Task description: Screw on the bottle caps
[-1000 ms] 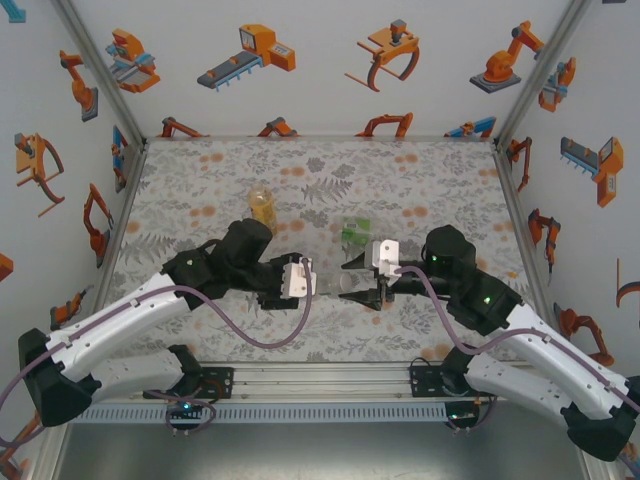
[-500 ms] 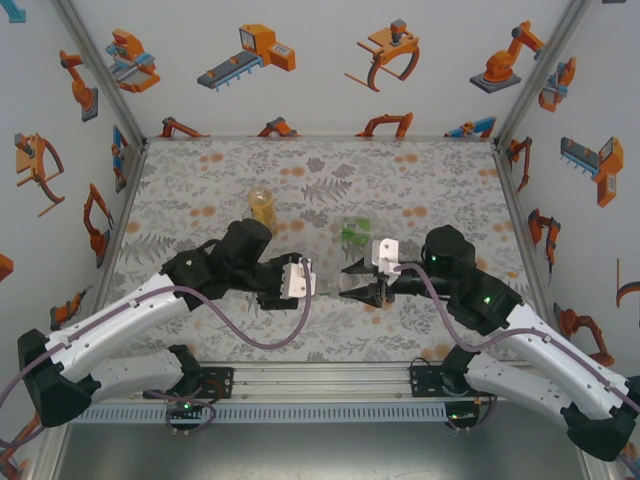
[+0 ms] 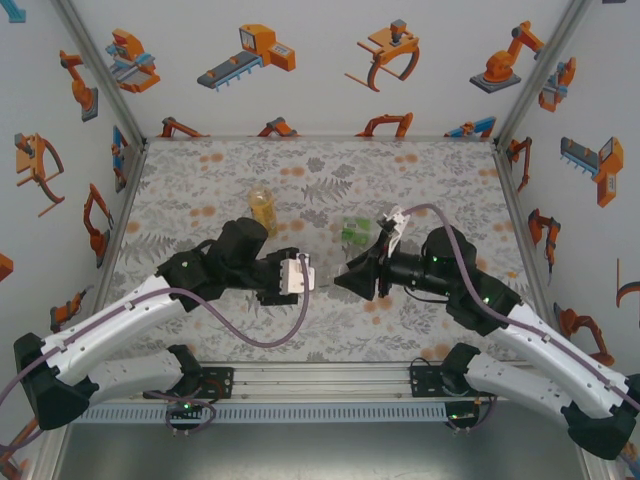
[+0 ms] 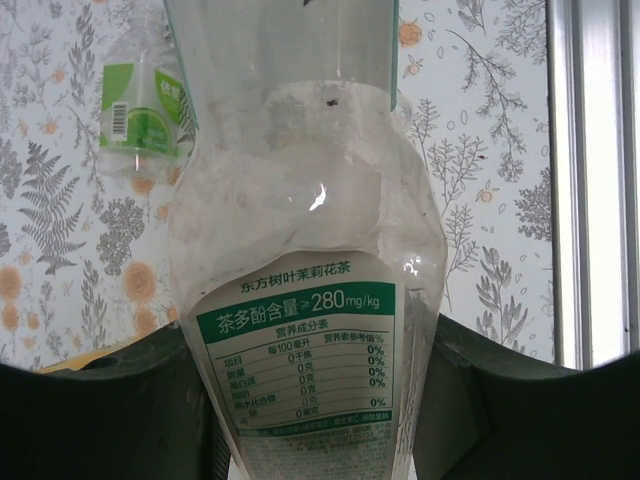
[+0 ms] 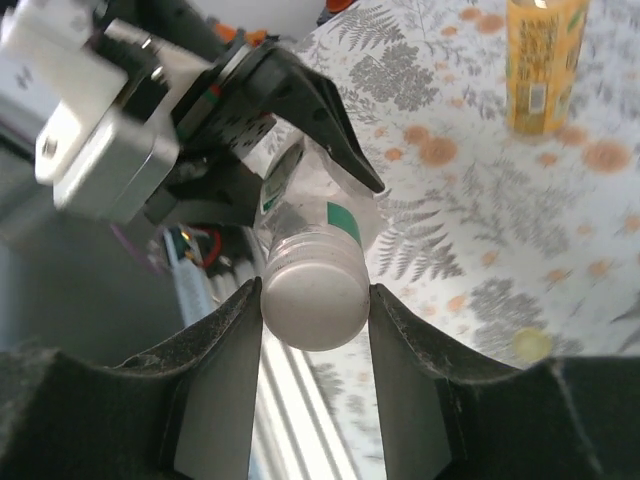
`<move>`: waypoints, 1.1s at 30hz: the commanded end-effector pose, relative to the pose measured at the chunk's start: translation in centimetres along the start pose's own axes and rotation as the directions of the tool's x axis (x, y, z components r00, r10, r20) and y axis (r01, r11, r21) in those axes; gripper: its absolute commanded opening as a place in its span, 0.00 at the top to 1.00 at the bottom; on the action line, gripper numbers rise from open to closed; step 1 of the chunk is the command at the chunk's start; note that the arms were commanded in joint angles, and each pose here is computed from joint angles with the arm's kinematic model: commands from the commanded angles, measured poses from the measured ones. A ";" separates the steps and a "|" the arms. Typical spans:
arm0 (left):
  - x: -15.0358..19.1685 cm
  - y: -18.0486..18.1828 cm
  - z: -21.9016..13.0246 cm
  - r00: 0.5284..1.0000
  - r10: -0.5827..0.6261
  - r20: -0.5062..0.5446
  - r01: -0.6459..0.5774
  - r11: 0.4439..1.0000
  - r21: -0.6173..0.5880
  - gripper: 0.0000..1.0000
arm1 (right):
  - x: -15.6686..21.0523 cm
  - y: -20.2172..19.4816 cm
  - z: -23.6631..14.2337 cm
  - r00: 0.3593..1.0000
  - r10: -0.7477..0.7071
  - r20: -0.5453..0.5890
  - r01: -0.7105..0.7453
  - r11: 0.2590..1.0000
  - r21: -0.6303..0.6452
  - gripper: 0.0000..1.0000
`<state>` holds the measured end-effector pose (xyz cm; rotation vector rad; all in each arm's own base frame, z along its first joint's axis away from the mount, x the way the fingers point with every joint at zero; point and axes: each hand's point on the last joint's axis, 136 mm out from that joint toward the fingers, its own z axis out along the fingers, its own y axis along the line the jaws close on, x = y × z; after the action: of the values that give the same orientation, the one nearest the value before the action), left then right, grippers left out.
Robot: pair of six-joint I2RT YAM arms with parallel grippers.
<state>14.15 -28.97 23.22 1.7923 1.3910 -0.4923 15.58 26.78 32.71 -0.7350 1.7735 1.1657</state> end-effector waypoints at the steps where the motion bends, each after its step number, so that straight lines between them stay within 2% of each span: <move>1: -1.1 -0.4 -0.7 0.999 0.013 0.043 -0.014 1.000 0.014 1.00 | -0.7 -3.3 -0.1 0.939 0.330 0.096 -0.342 0.927 0.156 0.97; 4: -1.0 -0.4 -0.7 0.999 0.012 0.041 -0.013 1.000 0.011 1.00 | 0.1 -3.9 0.3 0.866 0.491 0.093 -0.499 0.846 0.189 1.00; 9: -1.0 -0.4 -0.6 0.999 0.011 0.040 -0.011 1.000 0.010 1.00 | 1.7 -4.3 1.4 0.694 0.716 0.079 -0.714 0.669 0.206 1.00; 11: -1.0 -0.4 -0.6 0.999 0.010 0.039 -0.010 1.000 0.013 1.00 | 1.8 -4.2 2.0 0.654 0.752 0.081 -0.752 0.636 0.174 0.99; 13: -1.0 -0.5 -0.5 0.999 0.008 0.040 -0.009 1.000 0.015 1.00 | 2.0 -4.1 2.3 0.642 0.764 0.065 -0.762 0.626 0.164 0.95; 17: -0.9 -0.4 -0.5 0.999 0.009 0.038 -0.010 1.000 0.014 1.00 | 2.3 -4.1 2.2 0.645 0.762 0.056 -0.757 0.627 0.186 0.84; 21: -0.9 -0.5 -0.5 0.999 0.010 0.038 -0.011 1.000 0.018 1.00 | 1.9 -4.1 2.1 0.686 0.725 0.060 -0.722 0.669 0.174 0.75; 28: -0.8 -0.5 -0.4 0.999 0.009 0.031 -0.010 1.000 0.020 1.00 | 0.3 -3.6 1.3 0.800 0.597 0.060 -0.597 0.782 0.179 0.49; 33: -0.7 -0.6 -0.4 1.000 0.008 0.030 -0.008 1.000 0.024 1.00 | -1.1 -3.0 0.4 0.894 0.446 0.052 -0.447 0.875 0.184 0.44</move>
<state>13.98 -28.47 22.52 1.8028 1.4396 -0.4866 18.49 26.57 30.03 -0.0813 2.1844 1.3338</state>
